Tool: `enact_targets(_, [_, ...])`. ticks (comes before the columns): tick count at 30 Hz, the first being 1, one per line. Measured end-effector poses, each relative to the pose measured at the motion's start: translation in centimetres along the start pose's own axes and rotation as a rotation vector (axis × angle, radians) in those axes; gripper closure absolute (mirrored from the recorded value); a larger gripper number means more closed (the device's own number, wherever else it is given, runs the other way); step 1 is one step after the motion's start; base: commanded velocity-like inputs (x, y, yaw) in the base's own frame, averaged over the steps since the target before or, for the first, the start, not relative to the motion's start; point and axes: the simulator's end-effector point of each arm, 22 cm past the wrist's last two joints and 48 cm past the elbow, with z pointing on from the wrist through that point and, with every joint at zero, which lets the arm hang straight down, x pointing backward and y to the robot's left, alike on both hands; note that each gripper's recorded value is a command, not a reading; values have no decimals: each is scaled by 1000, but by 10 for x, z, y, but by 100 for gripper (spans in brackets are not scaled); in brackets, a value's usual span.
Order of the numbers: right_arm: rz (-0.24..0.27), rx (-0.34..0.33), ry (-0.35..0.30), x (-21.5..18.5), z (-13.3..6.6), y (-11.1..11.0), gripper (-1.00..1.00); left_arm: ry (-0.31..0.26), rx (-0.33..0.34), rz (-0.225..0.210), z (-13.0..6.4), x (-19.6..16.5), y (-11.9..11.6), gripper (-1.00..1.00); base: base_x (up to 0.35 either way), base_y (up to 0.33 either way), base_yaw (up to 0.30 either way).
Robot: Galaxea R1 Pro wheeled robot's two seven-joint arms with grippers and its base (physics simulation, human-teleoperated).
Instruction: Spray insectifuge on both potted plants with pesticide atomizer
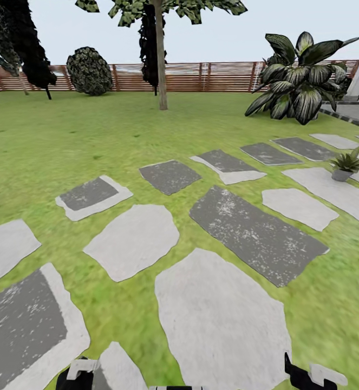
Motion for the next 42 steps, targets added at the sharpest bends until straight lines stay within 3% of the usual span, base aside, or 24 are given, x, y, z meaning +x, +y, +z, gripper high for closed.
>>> enact_targets(31, [-2,2,-4,-1,0,-2,-100,-1,-4,-1,0,0,1,100,338,31,-299])
enact_targets(42, [-13,17,-10,-5,2,-14,-100,-1,-5,-1,0,0,1,100,338,0,-45])
